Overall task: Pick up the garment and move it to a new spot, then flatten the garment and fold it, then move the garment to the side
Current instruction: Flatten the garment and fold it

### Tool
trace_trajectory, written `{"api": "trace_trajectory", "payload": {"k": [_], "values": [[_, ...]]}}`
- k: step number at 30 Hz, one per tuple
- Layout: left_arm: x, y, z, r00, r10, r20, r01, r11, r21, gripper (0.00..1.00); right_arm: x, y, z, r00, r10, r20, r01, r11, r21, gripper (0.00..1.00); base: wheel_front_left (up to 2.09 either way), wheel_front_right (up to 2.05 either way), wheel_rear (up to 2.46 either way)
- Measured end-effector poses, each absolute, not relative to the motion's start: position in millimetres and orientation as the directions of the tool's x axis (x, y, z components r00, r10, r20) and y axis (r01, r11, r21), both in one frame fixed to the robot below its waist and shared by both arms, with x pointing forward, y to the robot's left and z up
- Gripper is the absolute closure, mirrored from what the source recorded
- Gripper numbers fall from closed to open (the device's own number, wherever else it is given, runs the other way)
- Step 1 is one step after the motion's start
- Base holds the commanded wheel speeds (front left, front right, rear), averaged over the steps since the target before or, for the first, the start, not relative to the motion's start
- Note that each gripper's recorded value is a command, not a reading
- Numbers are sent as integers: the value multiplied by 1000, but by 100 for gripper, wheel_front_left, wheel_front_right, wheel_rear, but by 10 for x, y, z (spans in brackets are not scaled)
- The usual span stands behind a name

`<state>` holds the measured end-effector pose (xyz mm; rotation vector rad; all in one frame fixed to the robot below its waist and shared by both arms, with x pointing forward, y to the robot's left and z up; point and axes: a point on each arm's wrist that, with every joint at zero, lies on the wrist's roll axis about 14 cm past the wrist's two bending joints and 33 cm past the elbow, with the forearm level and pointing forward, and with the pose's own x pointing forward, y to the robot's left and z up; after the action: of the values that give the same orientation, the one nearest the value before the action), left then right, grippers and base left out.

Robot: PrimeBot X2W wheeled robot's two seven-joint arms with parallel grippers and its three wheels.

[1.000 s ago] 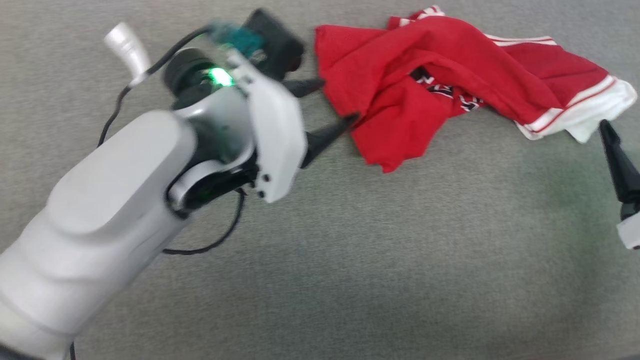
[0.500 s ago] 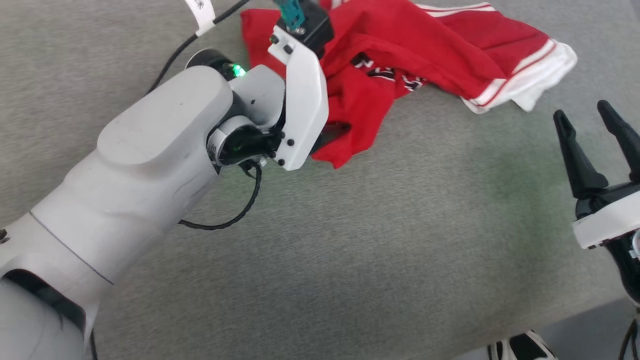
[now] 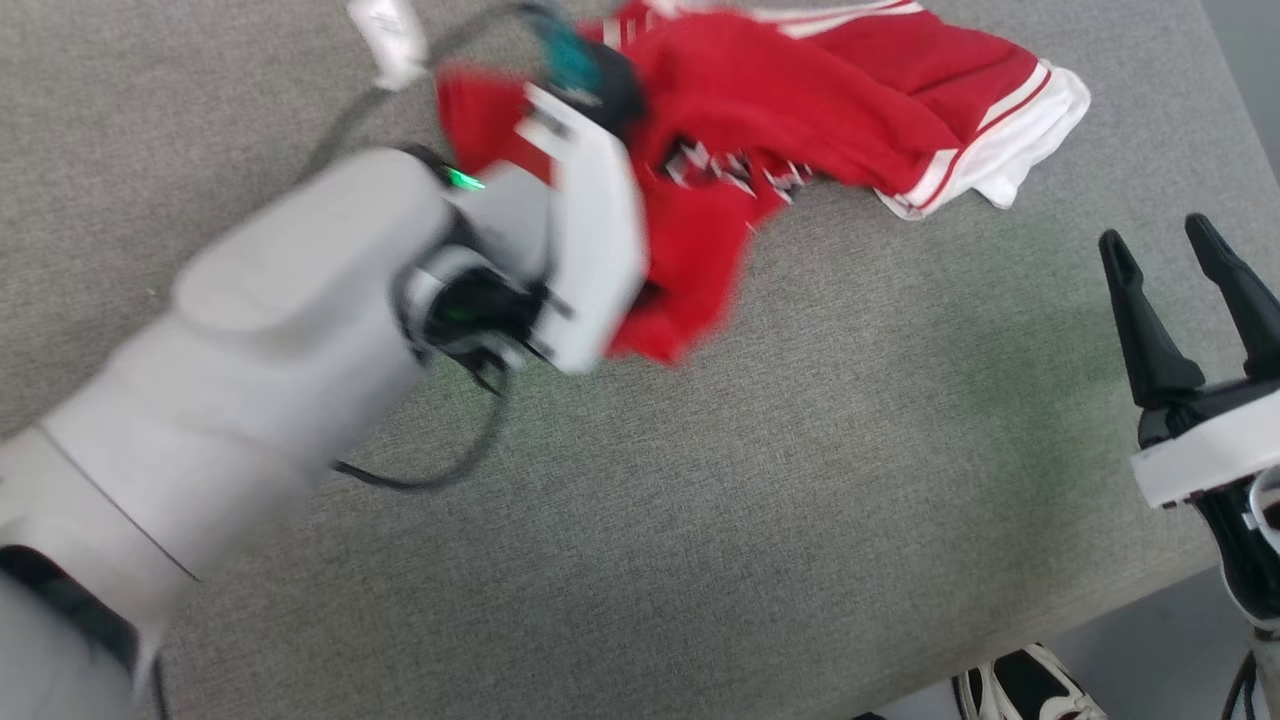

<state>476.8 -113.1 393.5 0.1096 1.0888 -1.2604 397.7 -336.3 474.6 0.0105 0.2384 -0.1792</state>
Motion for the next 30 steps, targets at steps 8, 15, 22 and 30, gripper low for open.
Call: {"api": "trace_trajectory", "payload": {"k": [8, 15, 22, 30], "values": [[3921, -1540, 4420, -342, -729, -593, 824, 71, -562, 100, 3944, -3354, 4811, 960, -177, -215, 181, 984, -3, 0, 0, 0, 0], [3635, -1594, 4103, -371, -672, -641, 844, 43, -534, 62, 3868, -3344, 4809, 959, -191, -211, 197, 980, 8, 0, 0, 0, 0], [3606, -1443, 3993, -361, -649, -669, 851, 64, -521, 0, 3851, -3348, 4754, 956, -196, -219, 205, 979, 17, 0, 0, 0, 0], [4084, -1055, 4399, -245, -682, -689, 876, 149, -459, 0, 3965, -3231, 4781, 966, -150, -209, 159, 987, 30, 0, 0, 0, 0]]}}
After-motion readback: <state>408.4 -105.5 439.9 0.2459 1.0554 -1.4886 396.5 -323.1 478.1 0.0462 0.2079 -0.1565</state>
